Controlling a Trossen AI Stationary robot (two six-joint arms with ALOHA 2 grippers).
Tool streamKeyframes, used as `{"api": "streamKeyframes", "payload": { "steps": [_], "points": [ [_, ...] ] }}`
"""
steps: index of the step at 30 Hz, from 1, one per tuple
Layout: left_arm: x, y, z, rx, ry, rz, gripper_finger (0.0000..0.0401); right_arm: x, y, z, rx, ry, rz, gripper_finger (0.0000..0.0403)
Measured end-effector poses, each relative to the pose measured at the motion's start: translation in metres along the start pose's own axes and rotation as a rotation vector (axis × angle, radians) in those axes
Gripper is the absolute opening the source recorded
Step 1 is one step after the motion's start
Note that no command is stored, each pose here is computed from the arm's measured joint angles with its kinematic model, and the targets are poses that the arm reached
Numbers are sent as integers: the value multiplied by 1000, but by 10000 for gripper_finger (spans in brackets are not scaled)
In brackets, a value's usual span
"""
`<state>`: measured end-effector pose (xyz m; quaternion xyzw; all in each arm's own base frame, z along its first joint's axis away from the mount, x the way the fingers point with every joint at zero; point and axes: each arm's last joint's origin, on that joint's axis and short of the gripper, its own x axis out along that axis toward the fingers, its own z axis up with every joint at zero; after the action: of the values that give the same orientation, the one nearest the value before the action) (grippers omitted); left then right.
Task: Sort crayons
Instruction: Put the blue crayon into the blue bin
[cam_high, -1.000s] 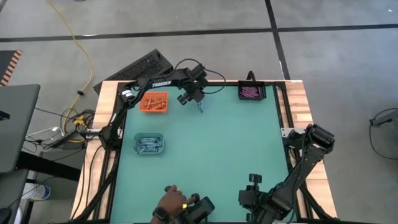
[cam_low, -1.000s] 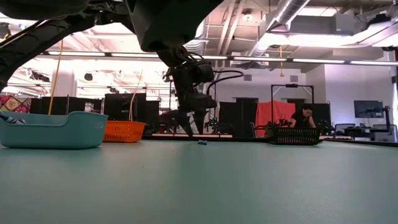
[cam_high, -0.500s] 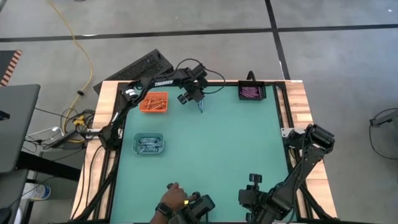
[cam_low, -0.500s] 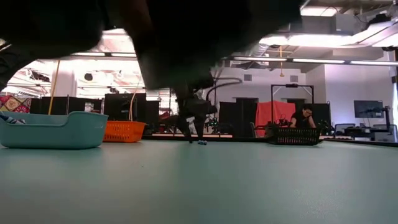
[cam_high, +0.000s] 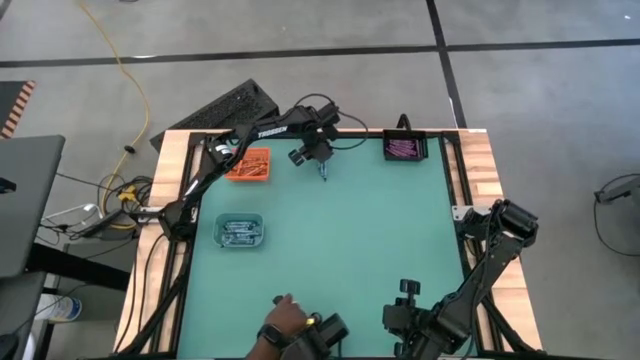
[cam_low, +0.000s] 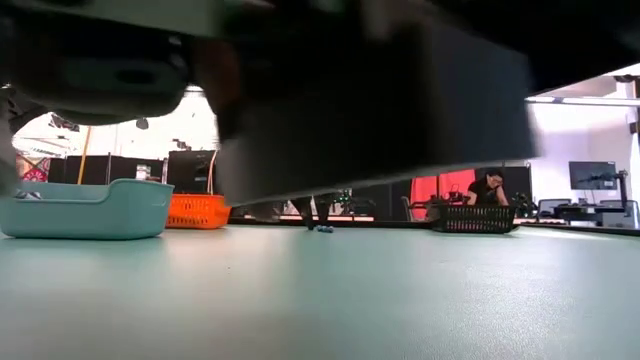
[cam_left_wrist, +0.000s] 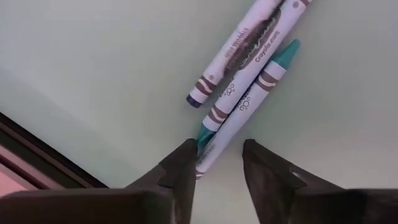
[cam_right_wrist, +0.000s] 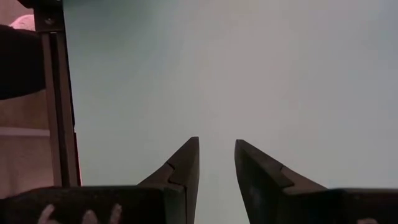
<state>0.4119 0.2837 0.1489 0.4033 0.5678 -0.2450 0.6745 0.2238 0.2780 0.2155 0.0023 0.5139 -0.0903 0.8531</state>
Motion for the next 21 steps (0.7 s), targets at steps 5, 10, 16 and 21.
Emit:
{"api": "streamKeyframes", "payload": {
  "steps": [5,10,16,21],
  "points": [
    [1,-5,0,-27,4,-53,77,0,0,0,-1,0,0,120],
    [1,-9,1,-49,9,-93,37,0,0,0,0,0,1,120],
    [0,-11,5,-59,47,-115,6,0,0,0,-1,0,1,120],
    [1,-12,8,-77,82,-118,7,-1,1,-1,-10,0,3,120]
  ]
}}
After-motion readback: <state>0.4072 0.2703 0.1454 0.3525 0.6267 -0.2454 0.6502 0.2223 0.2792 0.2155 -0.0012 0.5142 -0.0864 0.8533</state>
